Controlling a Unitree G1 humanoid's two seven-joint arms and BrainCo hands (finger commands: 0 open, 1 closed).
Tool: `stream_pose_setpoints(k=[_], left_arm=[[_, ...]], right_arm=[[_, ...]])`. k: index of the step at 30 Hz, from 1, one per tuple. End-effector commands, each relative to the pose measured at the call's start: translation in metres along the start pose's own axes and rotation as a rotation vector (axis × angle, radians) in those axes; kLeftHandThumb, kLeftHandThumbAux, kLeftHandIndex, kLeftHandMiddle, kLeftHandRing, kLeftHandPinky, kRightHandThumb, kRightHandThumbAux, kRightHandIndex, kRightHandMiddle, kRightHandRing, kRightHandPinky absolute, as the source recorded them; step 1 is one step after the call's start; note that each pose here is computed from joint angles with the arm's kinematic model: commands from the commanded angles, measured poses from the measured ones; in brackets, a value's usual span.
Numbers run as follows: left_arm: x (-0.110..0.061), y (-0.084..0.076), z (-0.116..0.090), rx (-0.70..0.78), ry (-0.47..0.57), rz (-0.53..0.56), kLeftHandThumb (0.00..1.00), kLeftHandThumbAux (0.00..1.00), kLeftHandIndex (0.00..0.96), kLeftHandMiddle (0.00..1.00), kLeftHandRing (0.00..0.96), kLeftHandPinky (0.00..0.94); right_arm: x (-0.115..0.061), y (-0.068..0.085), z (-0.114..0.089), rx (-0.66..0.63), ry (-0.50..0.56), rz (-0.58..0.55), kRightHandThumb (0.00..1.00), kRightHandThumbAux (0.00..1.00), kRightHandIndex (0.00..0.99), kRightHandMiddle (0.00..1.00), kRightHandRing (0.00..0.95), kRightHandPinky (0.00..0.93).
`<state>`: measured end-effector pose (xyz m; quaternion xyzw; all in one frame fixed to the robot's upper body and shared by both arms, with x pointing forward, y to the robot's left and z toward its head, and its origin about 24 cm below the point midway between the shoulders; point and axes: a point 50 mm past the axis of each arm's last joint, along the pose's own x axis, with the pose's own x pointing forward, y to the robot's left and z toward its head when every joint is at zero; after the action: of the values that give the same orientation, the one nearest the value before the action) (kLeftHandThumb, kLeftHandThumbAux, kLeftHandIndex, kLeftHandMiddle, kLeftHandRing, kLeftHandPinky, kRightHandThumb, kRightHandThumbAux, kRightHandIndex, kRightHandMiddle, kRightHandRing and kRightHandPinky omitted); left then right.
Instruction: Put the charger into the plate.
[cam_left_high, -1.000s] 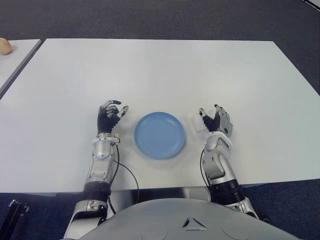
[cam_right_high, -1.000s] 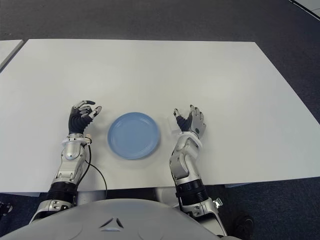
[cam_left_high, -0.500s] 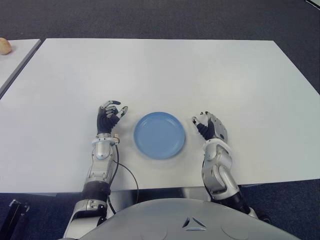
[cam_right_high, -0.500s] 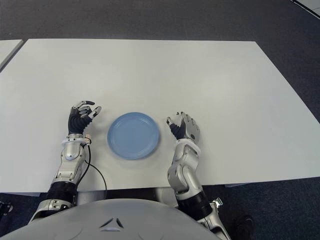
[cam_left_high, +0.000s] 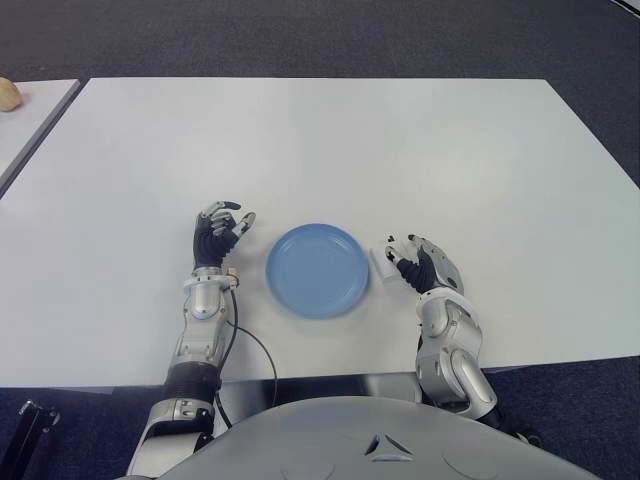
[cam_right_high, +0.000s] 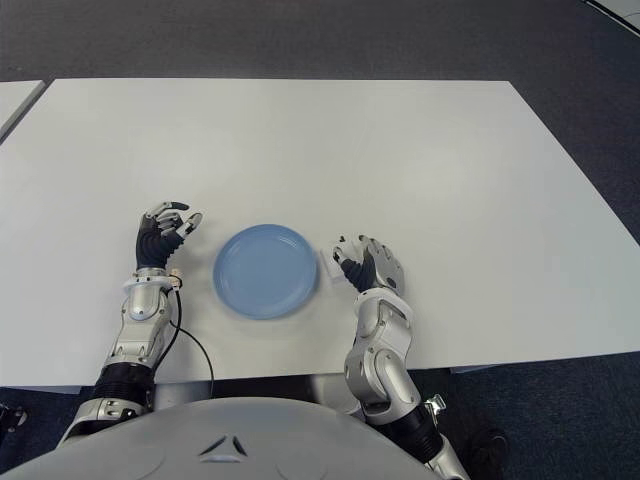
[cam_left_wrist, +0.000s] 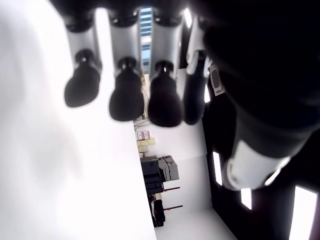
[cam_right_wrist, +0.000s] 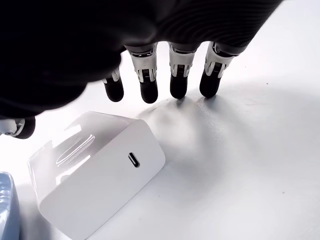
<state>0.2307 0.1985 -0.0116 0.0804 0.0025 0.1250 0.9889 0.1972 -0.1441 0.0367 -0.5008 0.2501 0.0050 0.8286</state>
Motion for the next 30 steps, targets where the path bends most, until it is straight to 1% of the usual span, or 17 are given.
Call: stream_pose_setpoints(k=[1,14,23,30], left_arm=[[-0.002,0.001,-0.004,-0.004,0.022,0.016,0.704,0.721,0.438,0.785,0.774,0.757],[-0.005,-0.004,-0.002,-0.022,0.007,0.014,0.703,0.72,0.439,0.799,0.782,0.761],[-0.005,-0.005,-0.002,-0.036,0.002,0.018,0.704,0.719,0.439,0.79,0.773,0.756],[-0.006,-0.005,-0.002,-0.027,0.008,0.02,0.705,0.72,0.439,0.788,0.774,0.755]], right_arm=[[-0.005,0.005,-0.005,-0.01,0.016,0.048,0.45,0.178,0.0,0.0,0.0,0.0],[-0.009,0.004,-0.01,-0.06,0.023,0.076,0.455,0.186,0.0,0.0,0.0,0.0],[-0.003,0.007,-0.018,-0.105,0.081,0.081,0.468,0.213,0.0,0.0,0.0,0.0],[-0.001,0.007,-0.023,-0.129,0.126,0.08,0.476,0.213,0.0,0.0,0.0,0.0]])
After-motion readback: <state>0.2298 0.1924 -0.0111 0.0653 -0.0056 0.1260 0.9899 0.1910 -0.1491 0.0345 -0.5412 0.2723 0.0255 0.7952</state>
